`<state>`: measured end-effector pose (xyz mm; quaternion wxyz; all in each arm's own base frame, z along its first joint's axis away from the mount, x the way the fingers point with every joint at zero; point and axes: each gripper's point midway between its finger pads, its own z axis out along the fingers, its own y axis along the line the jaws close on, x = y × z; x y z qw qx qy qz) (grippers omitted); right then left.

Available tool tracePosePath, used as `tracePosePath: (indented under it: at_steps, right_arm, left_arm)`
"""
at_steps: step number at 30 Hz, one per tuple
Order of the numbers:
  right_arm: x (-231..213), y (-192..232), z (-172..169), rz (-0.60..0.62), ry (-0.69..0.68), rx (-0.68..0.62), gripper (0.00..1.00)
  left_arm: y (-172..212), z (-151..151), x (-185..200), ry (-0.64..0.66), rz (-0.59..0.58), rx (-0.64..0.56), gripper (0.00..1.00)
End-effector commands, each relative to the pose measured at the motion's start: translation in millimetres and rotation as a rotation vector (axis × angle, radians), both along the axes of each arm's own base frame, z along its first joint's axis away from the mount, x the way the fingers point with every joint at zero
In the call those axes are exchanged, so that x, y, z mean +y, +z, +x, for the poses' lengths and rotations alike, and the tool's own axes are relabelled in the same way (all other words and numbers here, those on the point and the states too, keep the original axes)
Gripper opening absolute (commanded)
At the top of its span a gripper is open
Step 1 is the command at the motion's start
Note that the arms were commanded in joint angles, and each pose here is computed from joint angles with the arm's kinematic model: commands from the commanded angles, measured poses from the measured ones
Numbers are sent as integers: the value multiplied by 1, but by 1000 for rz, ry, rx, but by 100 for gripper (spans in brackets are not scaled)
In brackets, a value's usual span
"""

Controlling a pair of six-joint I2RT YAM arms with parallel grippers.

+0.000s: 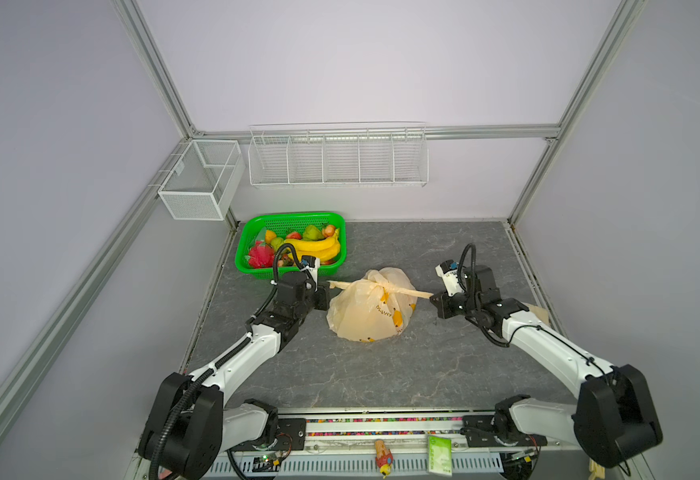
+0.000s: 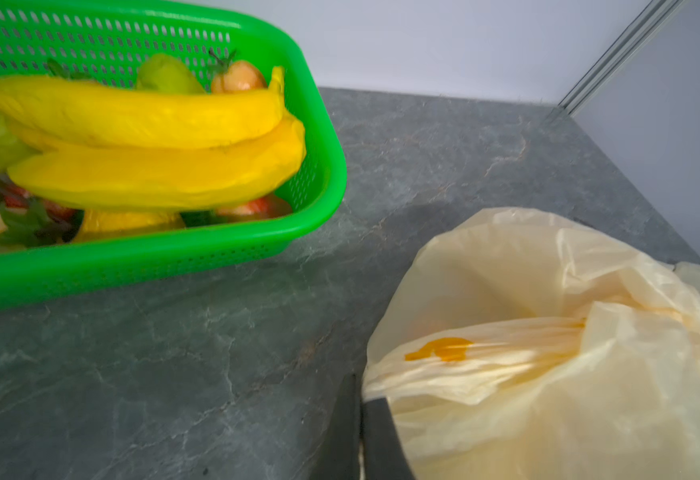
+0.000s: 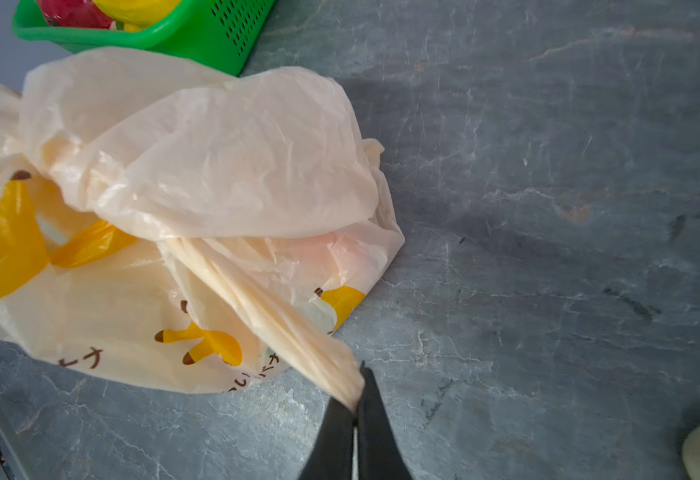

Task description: Place the fake fruits into the plastic bag and tie a complex knot

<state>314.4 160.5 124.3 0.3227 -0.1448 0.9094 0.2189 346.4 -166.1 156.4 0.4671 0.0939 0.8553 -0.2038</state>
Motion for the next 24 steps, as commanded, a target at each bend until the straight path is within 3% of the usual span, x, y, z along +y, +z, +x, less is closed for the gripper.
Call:
tracePosePath:
  at_steps: [1, 5, 9, 12, 19, 21, 22, 24]
  right_arm:
    - [-28, -7, 3, -52, -119, 47, 7]
    - [-36, 6, 2, -64, -147, 7, 7]
    - [-47, -23, -4, -71, -179, 70, 7]
    - [-46, -36, -6, -73, -171, 111, 7]
    - [-29, 1, 0, -36, -111, 7, 7]
    - [-24, 12, -1, -24, -88, -18, 18]
    - [-22, 19, -1, -24, -78, -34, 25]
    - [-22, 33, -3, -33, -67, -67, 37]
  left_arm:
    - [27, 18, 30, 157, -9, -69, 0]
    - [39, 11, 35, 171, -32, -95, 0]
    - [12, 10, 47, 239, 9, -41, 0]
    - [-1, 10, 37, 186, 0, -4, 0]
    - [41, 4, 10, 52, -117, -80, 0]
    - [46, 2, 4, 16, -141, -92, 0]
    - [48, 0, 3, 6, -144, -95, 14]
    - [50, -2, 5, 5, -133, -98, 29]
